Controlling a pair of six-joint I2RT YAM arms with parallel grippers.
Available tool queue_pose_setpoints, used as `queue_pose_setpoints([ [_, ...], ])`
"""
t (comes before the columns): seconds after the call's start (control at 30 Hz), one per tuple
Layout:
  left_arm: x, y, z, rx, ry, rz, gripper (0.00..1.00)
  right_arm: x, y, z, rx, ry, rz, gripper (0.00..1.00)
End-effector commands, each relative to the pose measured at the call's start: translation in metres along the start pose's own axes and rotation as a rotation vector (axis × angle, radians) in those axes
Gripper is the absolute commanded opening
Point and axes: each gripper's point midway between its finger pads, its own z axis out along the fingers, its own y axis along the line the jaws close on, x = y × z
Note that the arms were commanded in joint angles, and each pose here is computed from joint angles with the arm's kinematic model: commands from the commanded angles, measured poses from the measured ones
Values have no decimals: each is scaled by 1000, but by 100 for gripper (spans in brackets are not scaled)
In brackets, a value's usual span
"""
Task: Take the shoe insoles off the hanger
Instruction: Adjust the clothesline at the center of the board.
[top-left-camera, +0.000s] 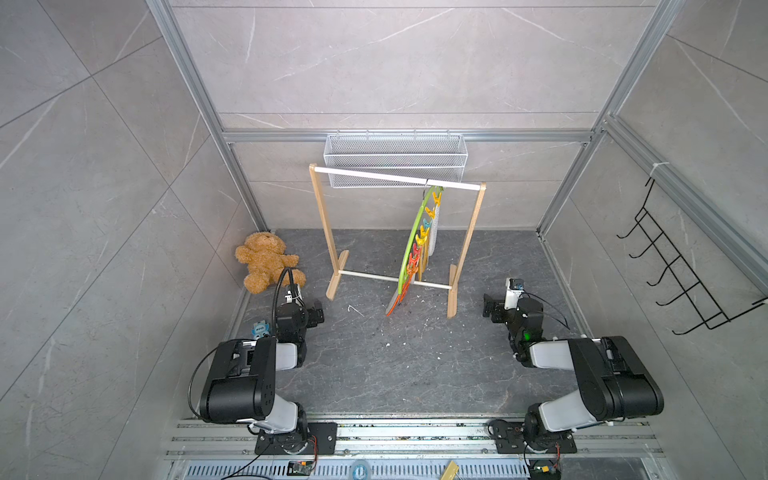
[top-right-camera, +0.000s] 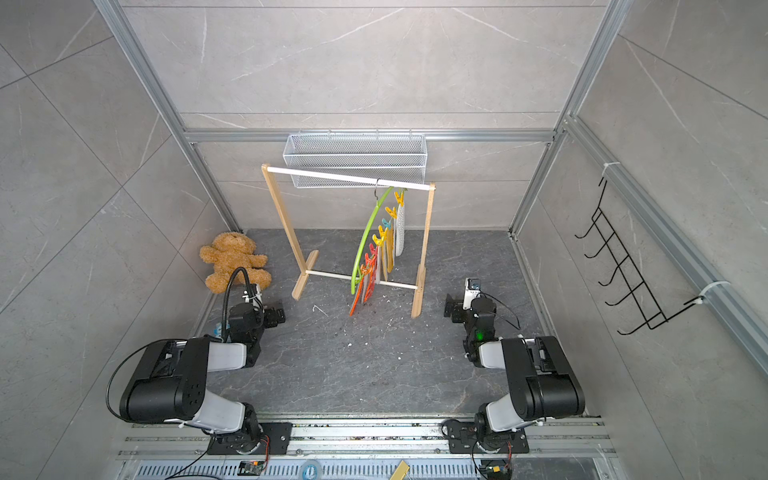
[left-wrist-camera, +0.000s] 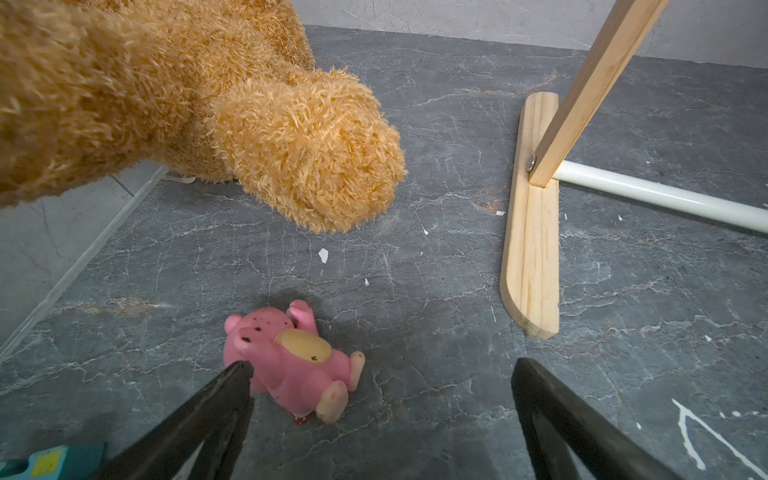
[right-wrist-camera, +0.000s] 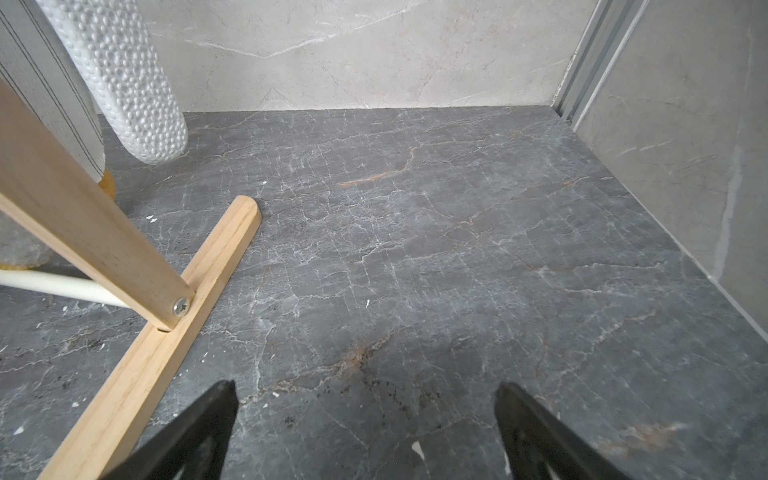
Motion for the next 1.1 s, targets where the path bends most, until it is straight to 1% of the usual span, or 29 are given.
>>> queue_pose_setpoints([
  [0.0,-24,0,2,-7,-76,11,100,-10,1,1,0,-34,0,99],
  [0.07,-27,6,0,-43,-77,-7,100,-12,1,0,-2,-41,-1,99],
  [0.17,-38,23,-7,-140,-64,-44,100,-15,-1,-9,12,-81,7,99],
  [0.3,-34,30,0,-204,119,-102,100,-22,-10,-23,57,-134,33,99],
  [0.37,-32,29,1,-204,149,-122,100,-27,-12,-28,68,-143,38,100],
  [0.47,-37,28,-7,-218,117,-127,100,-33,-17,-37,97,-150,57,100],
  [0.6,-54,35,-28,-253,55,-184,100,-38,-23,-51,124,-156,102,100],
  [0.67,-69,36,-41,-253,20,-243,100,-37,-24,-54,133,-115,119,100],
  [0.77,-94,29,-59,-195,-40,-311,100,-34,-29,-59,160,-50,164,99],
  [0.8,-101,27,-66,-179,-56,-338,100,-32,-34,-62,195,-30,209,100],
  [0.87,-113,26,-78,-160,-80,-397,100,-32,-40,-70,232,17,235,100],
  [0.93,-121,23,-88,-133,-94,-448,100,-36,-46,-81,278,53,315,100],
  [1.03,-122,20,-98,-116,-75,-510,100,-46,-35,-89,227,106,411,100],
  [1.07,-120,22,-102,-122,-62,-552,100,-49,-28,-92,196,132,448,100],
])
